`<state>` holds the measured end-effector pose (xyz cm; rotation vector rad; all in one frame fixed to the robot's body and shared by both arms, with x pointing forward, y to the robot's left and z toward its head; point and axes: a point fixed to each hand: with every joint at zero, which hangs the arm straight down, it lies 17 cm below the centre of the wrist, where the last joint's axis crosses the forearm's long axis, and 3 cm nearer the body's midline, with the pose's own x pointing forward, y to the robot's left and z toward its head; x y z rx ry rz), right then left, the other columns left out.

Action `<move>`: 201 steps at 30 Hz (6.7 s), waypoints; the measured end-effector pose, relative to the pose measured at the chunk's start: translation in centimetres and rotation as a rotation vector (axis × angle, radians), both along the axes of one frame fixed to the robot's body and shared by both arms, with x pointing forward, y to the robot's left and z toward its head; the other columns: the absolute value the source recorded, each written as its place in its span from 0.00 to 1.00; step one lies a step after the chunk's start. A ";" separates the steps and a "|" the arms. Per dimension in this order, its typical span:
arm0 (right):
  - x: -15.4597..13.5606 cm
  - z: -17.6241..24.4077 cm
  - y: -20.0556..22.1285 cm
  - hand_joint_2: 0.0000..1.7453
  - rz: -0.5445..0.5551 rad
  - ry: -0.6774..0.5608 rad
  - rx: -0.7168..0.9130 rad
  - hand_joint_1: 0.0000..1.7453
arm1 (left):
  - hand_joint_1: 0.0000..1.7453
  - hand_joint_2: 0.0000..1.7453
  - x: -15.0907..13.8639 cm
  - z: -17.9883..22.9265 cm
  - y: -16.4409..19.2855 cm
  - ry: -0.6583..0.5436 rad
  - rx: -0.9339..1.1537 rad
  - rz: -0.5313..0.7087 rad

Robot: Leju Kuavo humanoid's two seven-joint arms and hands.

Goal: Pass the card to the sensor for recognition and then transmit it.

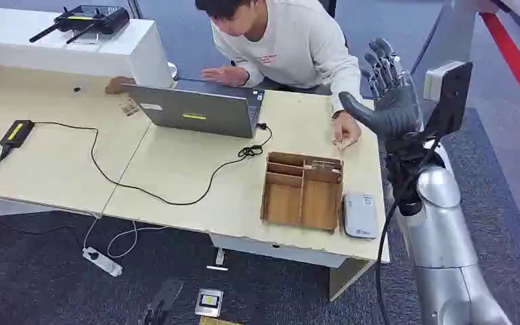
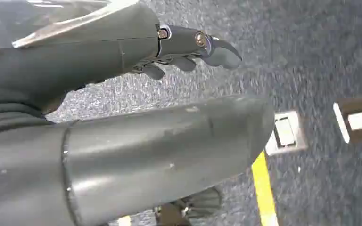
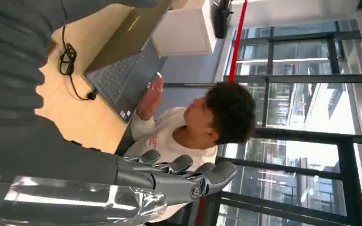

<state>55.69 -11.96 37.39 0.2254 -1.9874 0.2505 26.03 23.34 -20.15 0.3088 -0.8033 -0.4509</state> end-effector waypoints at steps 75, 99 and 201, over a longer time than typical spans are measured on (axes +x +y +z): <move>1.3 5.0 -7.2 1.00 -0.557 -0.667 -0.814 0.00 | 0.00 0.00 6.1 3.0 1.0 -0.122 0.074 -0.099; 8.3 -3.3 -11.7 1.00 -0.605 -0.390 -1.103 0.00 | 0.00 0.00 8.0 4.5 -1.0 -0.184 0.094 -0.170; 8.9 -5.2 -1.3 1.00 -0.390 -0.332 -1.120 1.00 | 0.00 0.00 5.7 3.8 7.0 -0.106 0.069 -0.190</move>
